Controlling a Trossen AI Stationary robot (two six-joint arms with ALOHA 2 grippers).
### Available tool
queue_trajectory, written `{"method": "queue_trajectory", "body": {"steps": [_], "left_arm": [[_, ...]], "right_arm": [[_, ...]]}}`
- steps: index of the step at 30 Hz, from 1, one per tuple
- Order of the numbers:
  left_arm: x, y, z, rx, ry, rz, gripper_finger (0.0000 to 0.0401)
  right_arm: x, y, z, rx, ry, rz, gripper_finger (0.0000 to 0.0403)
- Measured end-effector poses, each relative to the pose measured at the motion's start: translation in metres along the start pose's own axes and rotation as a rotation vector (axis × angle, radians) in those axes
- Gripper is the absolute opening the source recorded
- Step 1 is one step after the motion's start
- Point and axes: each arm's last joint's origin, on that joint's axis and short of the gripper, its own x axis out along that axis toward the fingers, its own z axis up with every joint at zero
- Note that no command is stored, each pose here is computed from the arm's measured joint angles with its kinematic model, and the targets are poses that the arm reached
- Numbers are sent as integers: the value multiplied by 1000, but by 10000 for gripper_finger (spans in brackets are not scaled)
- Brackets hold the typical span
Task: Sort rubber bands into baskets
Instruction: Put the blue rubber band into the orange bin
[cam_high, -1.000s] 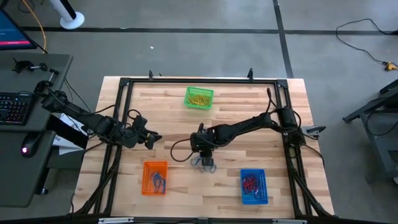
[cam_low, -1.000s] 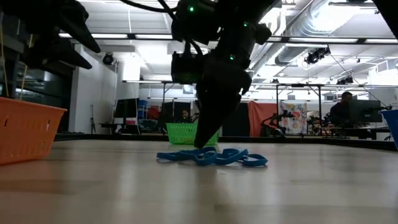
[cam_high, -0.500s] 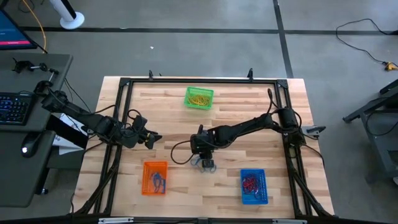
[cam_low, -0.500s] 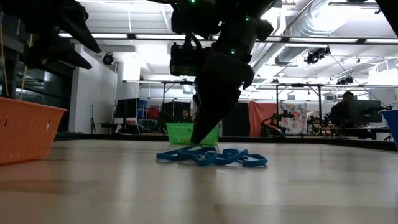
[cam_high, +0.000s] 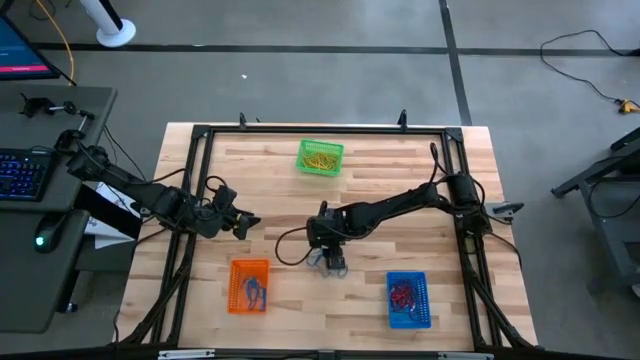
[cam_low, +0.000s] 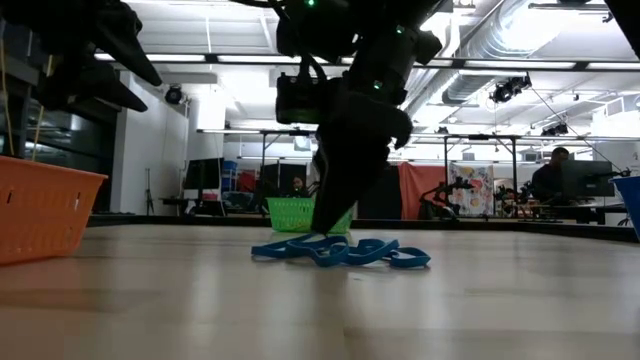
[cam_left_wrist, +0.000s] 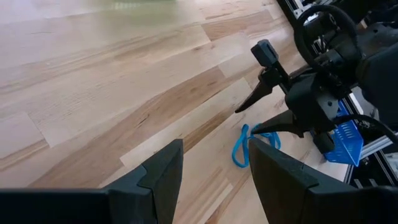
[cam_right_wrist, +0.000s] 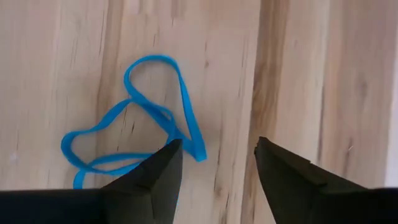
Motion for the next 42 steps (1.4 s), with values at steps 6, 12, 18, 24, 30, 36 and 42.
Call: {"method": "queue_trajectory", "body": {"steps": [6,12,18,24,30,36,42], "left_arm": [[0,0,0,4,1,5,175],[0,1,0,6,2,9,175],[0,1,0,5,2,9,175],[0,1,0,2,3,11,175],[0,1,0,5,4,14,175],[0,2,0,9,-8,17,175],[0,2,0,8,-13,19,175]], "right_arm": [[3,0,0,-12,-2,14,156],[3,4,3,-40,-27,39,133],[14,2,-2,-43,12,16,132],[19,4,-4,-47,30,11,104],[15,5,-3,15,40,5,10],[-30,4,27,37,-81,-50,3],[-70,16,74,46,-388,22,1]]}}
